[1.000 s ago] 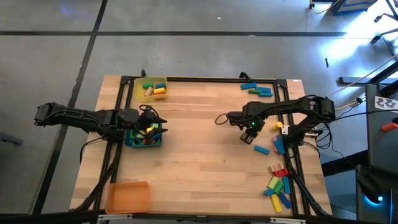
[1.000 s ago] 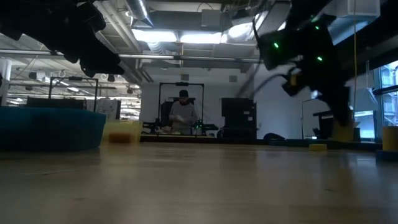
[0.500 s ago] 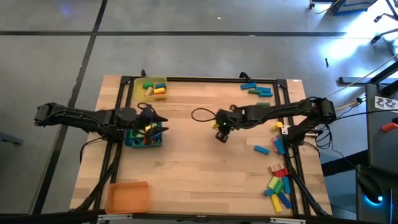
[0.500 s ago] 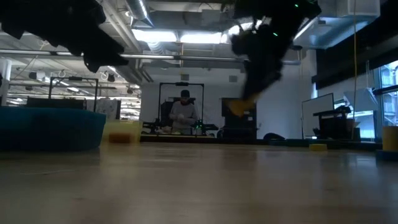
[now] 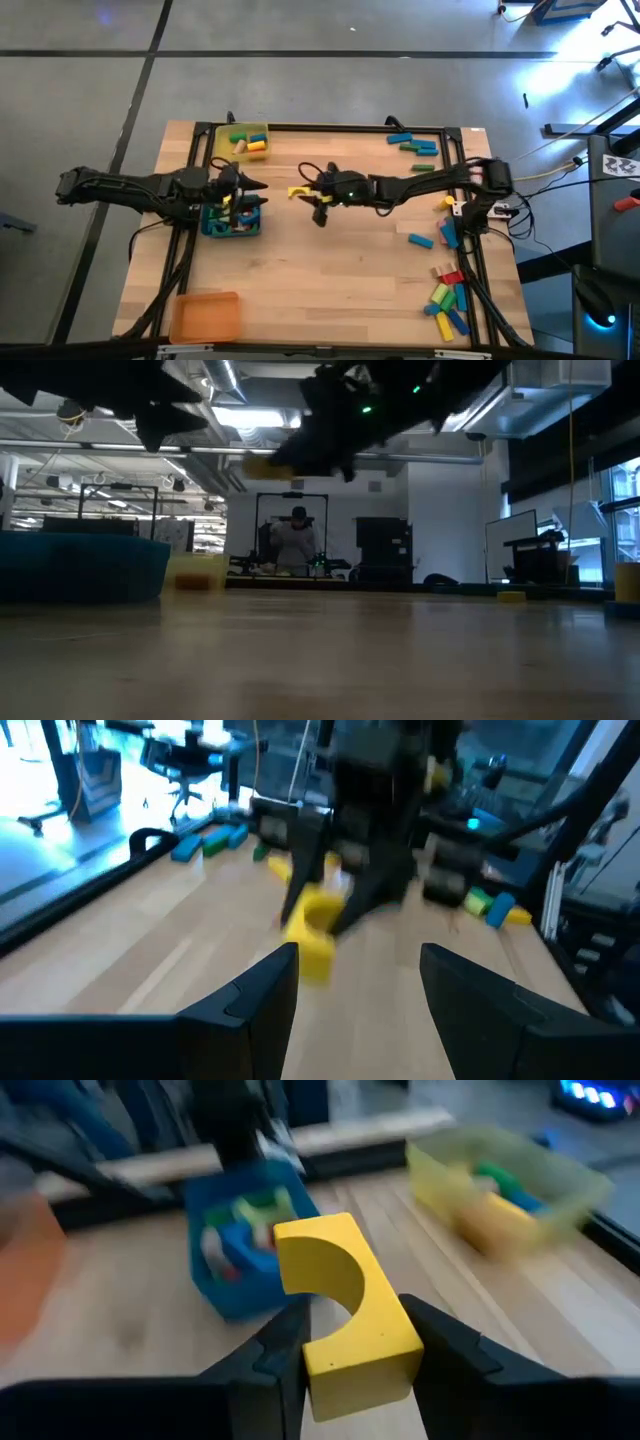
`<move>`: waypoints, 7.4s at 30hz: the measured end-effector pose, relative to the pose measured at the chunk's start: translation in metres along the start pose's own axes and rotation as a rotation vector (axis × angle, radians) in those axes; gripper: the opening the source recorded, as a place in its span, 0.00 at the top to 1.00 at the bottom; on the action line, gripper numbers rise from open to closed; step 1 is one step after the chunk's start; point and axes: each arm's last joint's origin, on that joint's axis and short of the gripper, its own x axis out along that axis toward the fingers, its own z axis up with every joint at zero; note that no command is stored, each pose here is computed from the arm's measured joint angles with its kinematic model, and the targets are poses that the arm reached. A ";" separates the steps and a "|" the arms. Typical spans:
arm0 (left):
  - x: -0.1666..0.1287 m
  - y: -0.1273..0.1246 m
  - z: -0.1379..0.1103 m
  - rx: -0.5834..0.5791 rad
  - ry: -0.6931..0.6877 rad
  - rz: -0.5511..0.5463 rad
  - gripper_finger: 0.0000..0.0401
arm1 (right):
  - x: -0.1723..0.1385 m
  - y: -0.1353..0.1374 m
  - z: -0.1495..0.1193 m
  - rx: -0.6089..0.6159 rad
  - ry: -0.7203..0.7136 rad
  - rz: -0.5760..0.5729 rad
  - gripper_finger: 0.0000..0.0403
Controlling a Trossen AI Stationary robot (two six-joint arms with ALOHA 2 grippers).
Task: Sort blocks by size
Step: Put the yellow arch block into the blue bin, then put the blue block into the orange bin
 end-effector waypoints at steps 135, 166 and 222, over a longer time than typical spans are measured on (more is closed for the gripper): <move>-0.003 0.001 0.002 0.017 -0.025 0.009 0.51 | -0.226 0.006 -0.148 0.246 1.243 -0.311 0.44; -0.003 0.001 0.002 0.026 -0.024 0.009 0.51 | -0.221 0.007 -0.163 0.258 1.205 -0.203 0.53; 0.096 -0.040 -0.041 0.021 -0.069 -0.173 0.51 | -0.084 0.074 -0.062 -0.045 -0.192 0.007 0.74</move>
